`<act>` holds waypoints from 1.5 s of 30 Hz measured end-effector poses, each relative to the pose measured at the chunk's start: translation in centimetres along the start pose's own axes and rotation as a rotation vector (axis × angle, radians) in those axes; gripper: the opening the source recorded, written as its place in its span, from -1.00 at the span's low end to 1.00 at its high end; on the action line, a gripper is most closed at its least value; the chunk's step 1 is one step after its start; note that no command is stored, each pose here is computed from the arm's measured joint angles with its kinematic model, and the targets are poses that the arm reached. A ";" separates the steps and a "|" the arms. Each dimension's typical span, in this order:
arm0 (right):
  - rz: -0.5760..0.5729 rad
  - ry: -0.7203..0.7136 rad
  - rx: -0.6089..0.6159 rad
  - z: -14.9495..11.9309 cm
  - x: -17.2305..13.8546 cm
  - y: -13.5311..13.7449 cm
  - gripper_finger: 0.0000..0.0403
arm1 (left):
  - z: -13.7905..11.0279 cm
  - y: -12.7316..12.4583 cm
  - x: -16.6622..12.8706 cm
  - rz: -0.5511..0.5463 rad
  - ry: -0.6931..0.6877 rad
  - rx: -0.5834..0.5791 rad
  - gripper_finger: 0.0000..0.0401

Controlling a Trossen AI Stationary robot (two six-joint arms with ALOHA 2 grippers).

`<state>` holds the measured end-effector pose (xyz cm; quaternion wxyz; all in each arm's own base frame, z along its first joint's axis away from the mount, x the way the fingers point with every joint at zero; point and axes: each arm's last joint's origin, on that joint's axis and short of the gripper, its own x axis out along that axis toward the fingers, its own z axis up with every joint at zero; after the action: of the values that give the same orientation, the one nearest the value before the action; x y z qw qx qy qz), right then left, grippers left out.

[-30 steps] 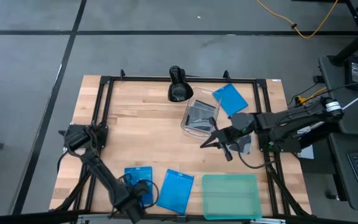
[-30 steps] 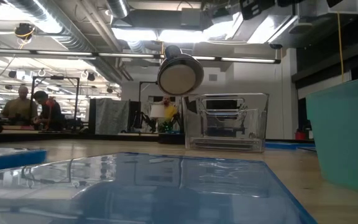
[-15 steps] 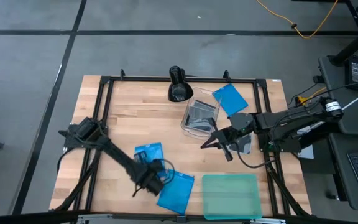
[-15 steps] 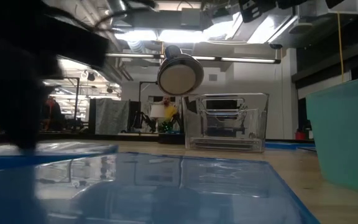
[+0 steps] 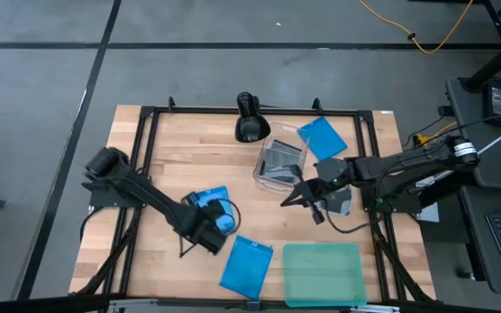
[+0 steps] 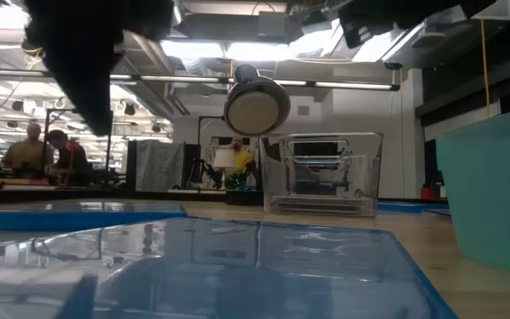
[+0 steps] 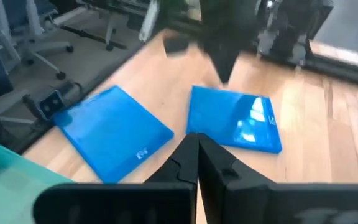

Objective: Pick & place jewel cases by type
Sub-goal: Put the bottom left blue CD case into the light green bin

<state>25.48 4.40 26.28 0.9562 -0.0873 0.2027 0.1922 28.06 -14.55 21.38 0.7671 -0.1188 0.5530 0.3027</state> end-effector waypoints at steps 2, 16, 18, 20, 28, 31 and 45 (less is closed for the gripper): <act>-0.006 0.023 0.002 -0.5 0.7 -0.4 -0.97 | 0.2 0.9 -1.8 -0.045 -0.039 -0.063 -0.99; 0.037 0.269 -0.067 -1.9 10.6 -3.8 -0.97 | -5.7 3.4 -1.9 -0.058 -0.024 -0.622 -0.89; 0.055 0.322 -0.079 -2.0 11.9 -4.2 -0.97 | -6.2 3.4 -1.1 -0.073 -0.022 -0.648 -0.80; 0.072 0.367 -0.088 -2.1 13.3 -4.6 -0.97 | -6.6 3.5 -0.3 -0.082 -0.013 -0.658 -0.70; 0.110 0.480 -0.062 -3.5 17.6 -5.4 -0.97 | -6.9 4.1 2.6 -0.089 -0.004 -0.726 -0.30; 0.116 0.501 -0.055 -4.0 18.6 -5.6 -0.97 | -7.0 4.4 3.0 -0.075 -0.004 -0.728 -0.21; 0.115 0.581 -0.004 -6.8 20.0 -6.9 -0.97 | -7.9 4.2 6.4 -0.255 -0.002 -0.826 -0.12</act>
<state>42.72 3.13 12.29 0.8455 -0.1291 0.4721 0.2135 20.77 -13.21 13.35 0.6870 -0.4830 0.3653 0.4016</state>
